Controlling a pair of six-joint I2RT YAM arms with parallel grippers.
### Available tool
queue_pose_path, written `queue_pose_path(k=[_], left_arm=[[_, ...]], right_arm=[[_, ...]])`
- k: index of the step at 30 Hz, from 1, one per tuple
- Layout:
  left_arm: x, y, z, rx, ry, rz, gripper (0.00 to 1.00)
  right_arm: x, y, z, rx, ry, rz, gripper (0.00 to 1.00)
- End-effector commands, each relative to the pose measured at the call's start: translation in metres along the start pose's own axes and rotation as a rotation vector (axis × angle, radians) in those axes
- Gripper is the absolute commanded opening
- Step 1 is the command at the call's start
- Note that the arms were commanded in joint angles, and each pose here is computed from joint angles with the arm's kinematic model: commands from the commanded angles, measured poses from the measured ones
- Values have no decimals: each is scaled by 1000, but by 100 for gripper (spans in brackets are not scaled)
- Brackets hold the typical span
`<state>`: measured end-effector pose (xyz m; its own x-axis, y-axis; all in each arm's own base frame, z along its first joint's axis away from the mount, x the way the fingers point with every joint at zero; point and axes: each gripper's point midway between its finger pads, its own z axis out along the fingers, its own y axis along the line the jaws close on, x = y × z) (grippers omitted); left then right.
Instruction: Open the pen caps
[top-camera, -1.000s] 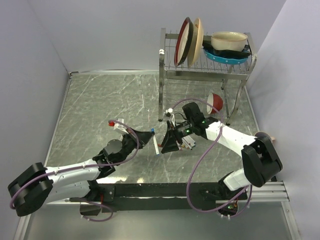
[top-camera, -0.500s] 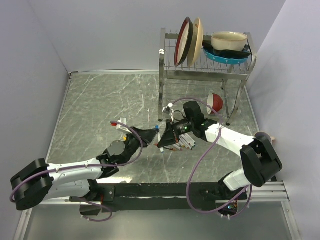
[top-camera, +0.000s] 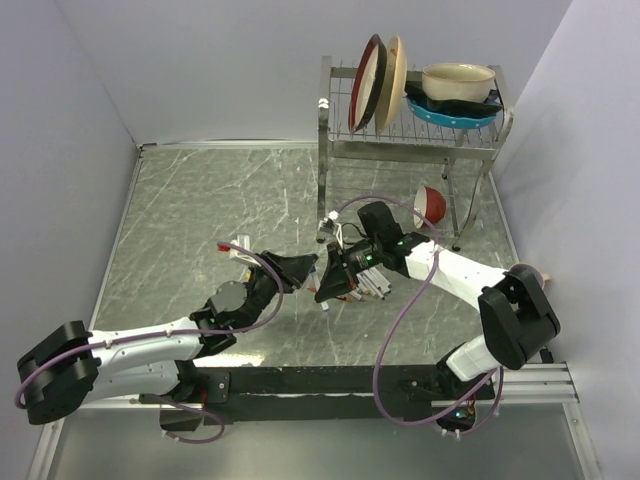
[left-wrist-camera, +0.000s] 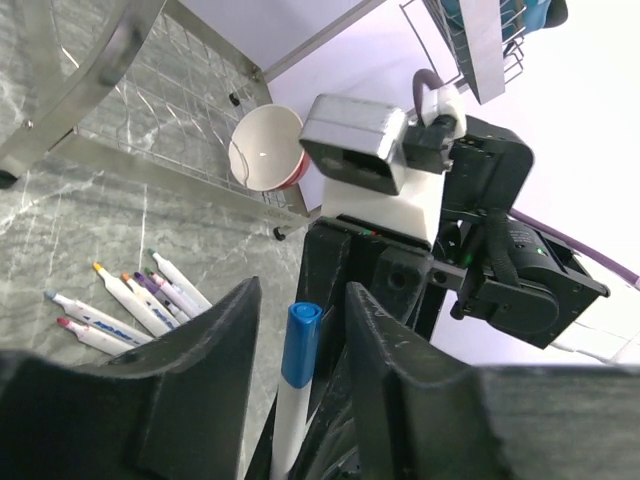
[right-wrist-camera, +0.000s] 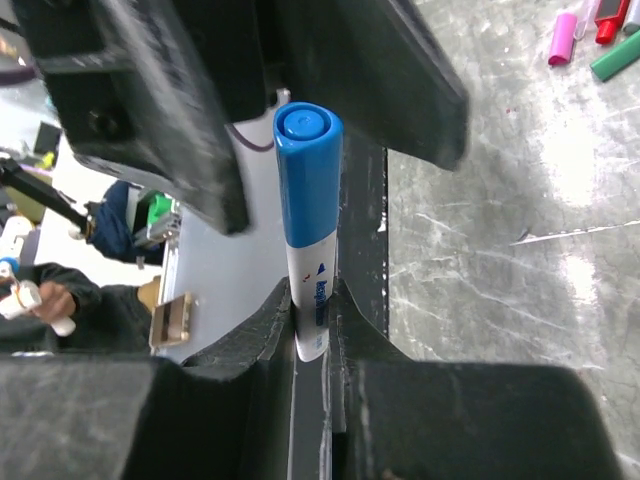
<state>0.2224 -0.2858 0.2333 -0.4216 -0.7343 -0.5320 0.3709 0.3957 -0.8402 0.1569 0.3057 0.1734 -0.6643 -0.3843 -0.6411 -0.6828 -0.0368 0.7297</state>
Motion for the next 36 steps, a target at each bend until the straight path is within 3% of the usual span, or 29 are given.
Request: queue_pose_path(k=[1,17,20,22,23,24,30,36], left_arm=[[-10,-17,0,55,-26,17,41],[13,-27,2,140,73,94,38],[13,-28,3,141,76,100,31],[9,-31,3,145,62,98,16],[7,-32,4,139,57,99,3],[7,-31,4,129,60,102,1],[-26,-34,1,89,-56,139,1],[-106,-26,-15,-58,-297,263,1]], right_arm=[[-4,9,0,-44,23,-56,0],[-4,4,-2,-14,35,-94,0],[-2,3,-1,-10,41,-89,0],[-2,1,-1,0,43,-90,0],[-2,-1,-1,7,45,-90,0],[0,-3,-1,19,52,-80,0],[10,-3,6,32,108,-95,0],[27,-10,18,50,194,-91,0]])
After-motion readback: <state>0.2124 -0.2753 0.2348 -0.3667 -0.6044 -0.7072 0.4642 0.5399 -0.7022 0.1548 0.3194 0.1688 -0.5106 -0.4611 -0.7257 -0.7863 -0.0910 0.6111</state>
